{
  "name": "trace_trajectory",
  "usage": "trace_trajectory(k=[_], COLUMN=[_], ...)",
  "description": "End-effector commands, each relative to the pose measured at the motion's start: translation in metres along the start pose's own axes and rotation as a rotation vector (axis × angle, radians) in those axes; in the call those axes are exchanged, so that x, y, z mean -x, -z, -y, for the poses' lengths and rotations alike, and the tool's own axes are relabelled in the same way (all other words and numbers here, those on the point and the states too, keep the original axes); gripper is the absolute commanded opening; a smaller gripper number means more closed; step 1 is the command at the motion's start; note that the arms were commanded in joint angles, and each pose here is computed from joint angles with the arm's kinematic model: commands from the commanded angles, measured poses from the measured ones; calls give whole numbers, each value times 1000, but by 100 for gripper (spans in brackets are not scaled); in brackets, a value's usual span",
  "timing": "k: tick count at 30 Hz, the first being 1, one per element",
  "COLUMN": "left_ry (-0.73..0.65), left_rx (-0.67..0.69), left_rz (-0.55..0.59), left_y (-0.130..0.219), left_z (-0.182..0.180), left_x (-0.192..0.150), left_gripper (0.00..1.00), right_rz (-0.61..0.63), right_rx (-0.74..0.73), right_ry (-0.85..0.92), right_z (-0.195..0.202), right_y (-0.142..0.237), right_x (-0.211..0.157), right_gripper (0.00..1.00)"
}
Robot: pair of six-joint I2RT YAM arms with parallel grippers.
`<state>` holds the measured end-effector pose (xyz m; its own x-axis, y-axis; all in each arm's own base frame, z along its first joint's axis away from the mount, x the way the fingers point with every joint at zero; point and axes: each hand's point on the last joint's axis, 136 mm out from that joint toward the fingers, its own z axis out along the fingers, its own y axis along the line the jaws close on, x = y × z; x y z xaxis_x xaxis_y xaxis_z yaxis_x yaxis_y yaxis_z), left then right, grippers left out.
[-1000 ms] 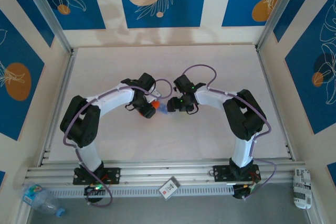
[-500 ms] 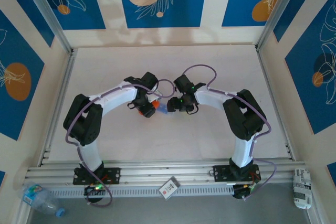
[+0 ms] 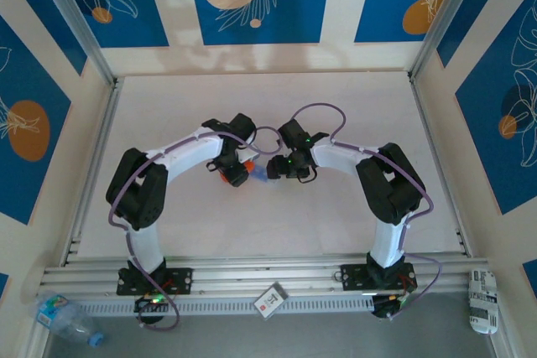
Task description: Sort the pills into containers
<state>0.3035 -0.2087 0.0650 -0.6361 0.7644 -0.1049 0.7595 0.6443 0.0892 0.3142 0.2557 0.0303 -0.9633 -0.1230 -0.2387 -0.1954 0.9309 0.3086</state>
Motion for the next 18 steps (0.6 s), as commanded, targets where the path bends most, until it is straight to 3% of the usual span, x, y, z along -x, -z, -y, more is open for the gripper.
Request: trace_trajectory(k=[1, 18], left_ry=[-50, -75], left_rx=[25, 28], left_rz=[-36, -72], left_y=[6, -1], left_z=[1, 3], left_x=[-1, -2], left_gripper=[0, 0], right_rz=[-43, -42], right_rx=[-10, -12], right_ry=[-6, -6], right_z=[0, 0], right_y=[-9, -9], right_x=[-10, -11], right_gripper=[66, 66])
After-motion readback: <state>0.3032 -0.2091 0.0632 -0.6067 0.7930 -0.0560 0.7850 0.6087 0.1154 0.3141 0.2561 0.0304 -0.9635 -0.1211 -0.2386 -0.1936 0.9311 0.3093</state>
